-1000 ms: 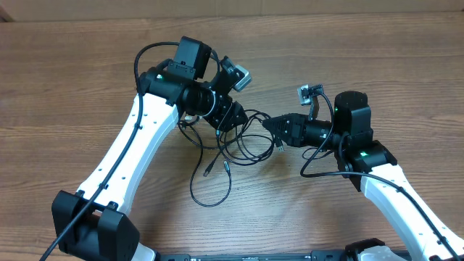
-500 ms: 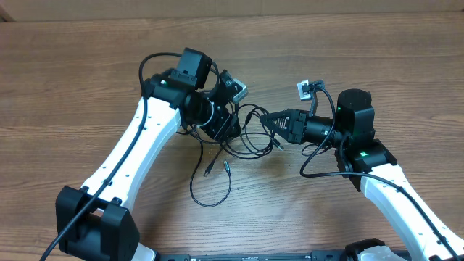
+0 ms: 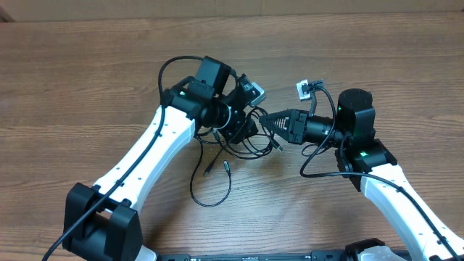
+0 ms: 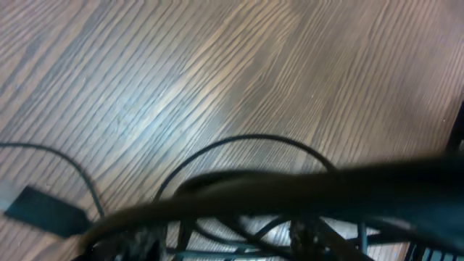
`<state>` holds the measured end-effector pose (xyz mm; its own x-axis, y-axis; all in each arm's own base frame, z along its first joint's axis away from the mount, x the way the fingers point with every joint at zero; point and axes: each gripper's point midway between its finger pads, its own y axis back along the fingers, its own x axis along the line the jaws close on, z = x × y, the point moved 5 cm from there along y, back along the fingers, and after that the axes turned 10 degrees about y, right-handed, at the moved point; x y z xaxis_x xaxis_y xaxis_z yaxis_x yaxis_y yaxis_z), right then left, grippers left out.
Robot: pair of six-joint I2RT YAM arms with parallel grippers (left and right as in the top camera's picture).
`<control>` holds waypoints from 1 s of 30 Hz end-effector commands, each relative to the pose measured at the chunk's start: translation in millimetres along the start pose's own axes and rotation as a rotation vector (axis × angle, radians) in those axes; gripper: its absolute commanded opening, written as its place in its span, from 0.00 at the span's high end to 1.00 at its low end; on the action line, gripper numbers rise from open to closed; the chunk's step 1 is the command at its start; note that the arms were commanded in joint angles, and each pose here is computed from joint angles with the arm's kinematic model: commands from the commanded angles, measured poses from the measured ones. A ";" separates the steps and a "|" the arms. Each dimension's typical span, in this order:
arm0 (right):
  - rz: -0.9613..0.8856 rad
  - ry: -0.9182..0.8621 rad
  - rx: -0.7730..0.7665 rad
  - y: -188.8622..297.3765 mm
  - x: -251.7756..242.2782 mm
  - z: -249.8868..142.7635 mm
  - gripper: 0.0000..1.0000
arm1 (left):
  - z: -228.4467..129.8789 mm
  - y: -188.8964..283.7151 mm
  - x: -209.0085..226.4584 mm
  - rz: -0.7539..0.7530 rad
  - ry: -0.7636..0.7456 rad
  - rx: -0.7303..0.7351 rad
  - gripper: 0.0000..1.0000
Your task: Untangle cables
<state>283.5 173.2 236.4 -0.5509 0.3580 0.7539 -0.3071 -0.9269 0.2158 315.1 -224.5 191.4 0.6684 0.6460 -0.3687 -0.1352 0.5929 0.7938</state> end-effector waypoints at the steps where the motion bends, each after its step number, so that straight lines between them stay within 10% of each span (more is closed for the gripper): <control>1: 0.039 0.020 0.007 0.6 8.7 2.4 0.96 | -1.8 -7.0 -3.4 -0.018 0.017 0.011 0.50; 20: 0.035 0.024 0.002 0.6 8.4 3.2 0.96 | -15.7 -13.0 27.7 0.170 0.094 0.089 0.81; 30: -0.364 -0.201 -0.004 10.0 -48.8 -20.5 0.96 | -14.7 44.4 46.9 0.235 0.161 -0.011 0.81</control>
<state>282.0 161.8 200.4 -0.3355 0.5100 0.7920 -0.3585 -0.8466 0.3933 328.4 -181.0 181.7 0.5322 0.8039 -0.2654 -0.2135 0.4308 0.8768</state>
